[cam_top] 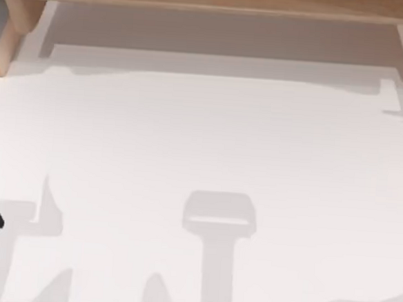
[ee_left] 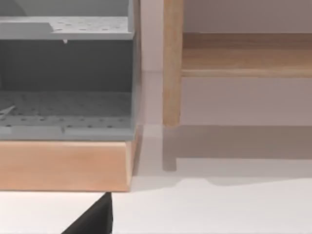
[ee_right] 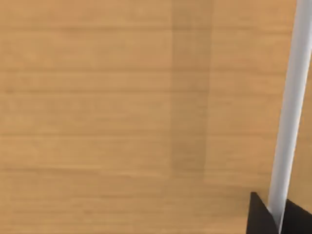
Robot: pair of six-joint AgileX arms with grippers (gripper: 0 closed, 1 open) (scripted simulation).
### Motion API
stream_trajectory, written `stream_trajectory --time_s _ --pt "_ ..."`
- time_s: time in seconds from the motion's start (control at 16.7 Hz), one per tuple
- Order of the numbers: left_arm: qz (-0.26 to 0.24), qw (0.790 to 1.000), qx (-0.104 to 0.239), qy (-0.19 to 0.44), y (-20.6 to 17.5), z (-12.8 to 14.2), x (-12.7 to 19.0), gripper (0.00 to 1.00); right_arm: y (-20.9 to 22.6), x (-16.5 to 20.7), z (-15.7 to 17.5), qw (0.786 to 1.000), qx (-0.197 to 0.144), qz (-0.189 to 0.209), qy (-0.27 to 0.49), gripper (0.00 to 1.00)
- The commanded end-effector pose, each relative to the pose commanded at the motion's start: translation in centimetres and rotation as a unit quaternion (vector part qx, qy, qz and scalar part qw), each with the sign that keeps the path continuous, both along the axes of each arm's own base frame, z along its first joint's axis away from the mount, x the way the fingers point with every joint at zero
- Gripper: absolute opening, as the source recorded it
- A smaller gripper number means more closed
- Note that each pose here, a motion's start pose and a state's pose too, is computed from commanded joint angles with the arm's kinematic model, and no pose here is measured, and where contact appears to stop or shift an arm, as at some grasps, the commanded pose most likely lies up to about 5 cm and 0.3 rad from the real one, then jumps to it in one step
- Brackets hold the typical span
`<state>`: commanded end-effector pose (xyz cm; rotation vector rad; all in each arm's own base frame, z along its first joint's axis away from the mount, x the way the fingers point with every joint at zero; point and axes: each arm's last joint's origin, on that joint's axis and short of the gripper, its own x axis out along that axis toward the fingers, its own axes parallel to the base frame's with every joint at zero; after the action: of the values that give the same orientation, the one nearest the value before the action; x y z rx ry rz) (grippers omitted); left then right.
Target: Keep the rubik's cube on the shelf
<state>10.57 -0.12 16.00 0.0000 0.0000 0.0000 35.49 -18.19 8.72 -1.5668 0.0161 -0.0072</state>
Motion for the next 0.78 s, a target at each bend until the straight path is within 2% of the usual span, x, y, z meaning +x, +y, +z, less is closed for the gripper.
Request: stream_trajectory --time_s 0.36,0.66,0.78 --pt "0.000 1.000 0.000 0.000 0.0 0.0 0.0 1.00 0.2 -5.0 -0.1 1.000 0.002 0.001 0.001 0.00" --pt "0.000 1.000 0.000 0.000 0.0 0.0 0.0 1.00 0.2 -5.2 -0.1 1.000 0.001 0.001 0.000 0.00" --pt "0.000 1.000 0.000 0.000 0.0 0.0 0.0 1.00 0.0 -6.4 0.0 1.000 -0.002 0.002 -0.003 0.00"
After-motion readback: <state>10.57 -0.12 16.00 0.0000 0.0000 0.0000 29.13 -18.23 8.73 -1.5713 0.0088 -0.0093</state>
